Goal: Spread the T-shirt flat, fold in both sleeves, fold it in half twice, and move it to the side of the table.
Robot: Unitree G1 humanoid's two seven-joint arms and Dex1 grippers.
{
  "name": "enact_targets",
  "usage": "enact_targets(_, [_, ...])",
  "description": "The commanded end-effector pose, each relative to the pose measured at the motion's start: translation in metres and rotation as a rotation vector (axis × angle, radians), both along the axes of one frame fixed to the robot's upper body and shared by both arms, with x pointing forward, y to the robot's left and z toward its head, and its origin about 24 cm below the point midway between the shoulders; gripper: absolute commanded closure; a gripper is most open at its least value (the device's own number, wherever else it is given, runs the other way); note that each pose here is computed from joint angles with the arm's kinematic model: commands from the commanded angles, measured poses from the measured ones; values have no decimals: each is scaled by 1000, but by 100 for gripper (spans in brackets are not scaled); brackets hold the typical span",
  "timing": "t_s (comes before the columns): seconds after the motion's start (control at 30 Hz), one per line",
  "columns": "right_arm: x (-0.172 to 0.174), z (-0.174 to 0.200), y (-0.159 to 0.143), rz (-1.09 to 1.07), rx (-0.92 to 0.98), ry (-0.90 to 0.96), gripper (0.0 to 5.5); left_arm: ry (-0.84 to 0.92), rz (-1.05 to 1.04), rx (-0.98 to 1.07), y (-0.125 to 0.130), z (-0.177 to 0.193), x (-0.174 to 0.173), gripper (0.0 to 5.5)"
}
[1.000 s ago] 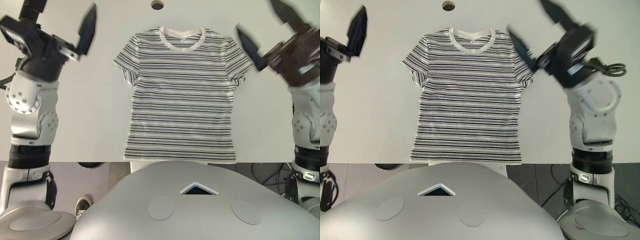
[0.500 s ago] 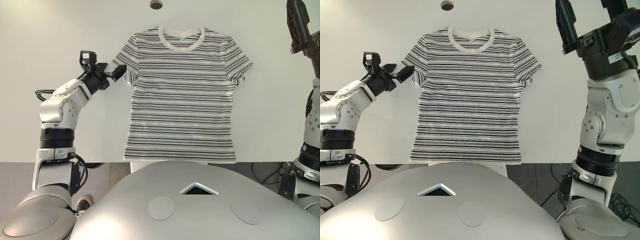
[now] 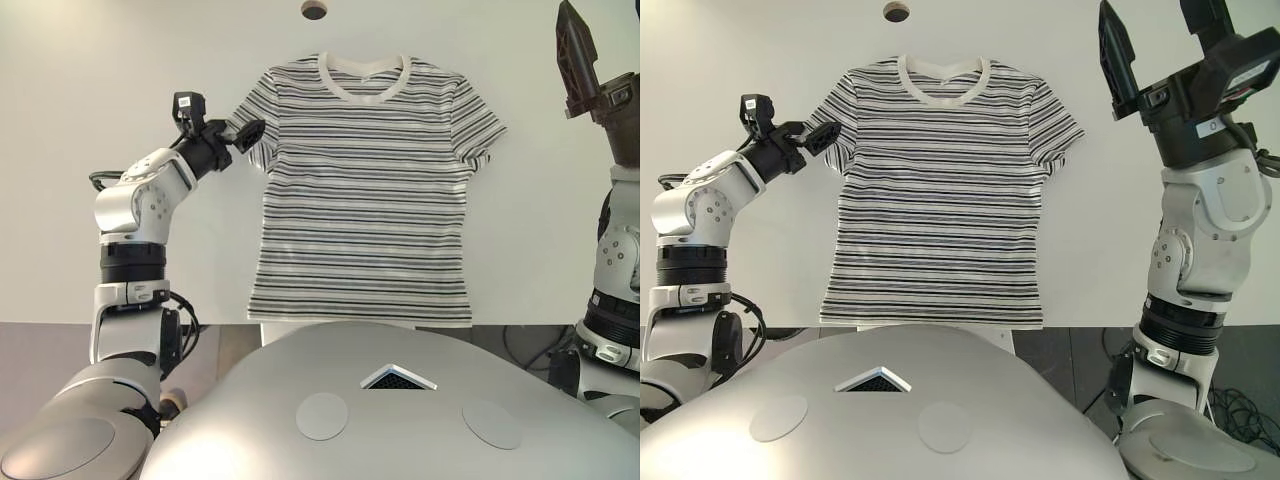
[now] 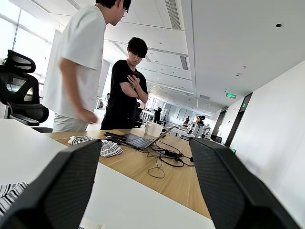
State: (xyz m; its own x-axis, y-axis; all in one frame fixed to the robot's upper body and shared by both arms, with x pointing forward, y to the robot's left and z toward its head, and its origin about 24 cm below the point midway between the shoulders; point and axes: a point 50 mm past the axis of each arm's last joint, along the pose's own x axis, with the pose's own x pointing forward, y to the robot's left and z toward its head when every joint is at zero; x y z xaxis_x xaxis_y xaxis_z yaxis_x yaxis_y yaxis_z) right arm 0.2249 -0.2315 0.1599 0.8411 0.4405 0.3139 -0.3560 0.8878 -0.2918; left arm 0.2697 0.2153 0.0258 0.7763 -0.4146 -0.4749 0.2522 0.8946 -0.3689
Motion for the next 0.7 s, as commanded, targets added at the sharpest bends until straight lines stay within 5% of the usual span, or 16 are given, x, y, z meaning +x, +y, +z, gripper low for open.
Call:
enact_targets(0.03, [0, -4, 2, 4, -11, 6, 202, 112, -6, 0, -4, -22, -6, 133])
enact_targets(0.7, [-2, -9, 5, 7, -5, 17, 202, 117, 13, -30, -2, -26, -4, 482])
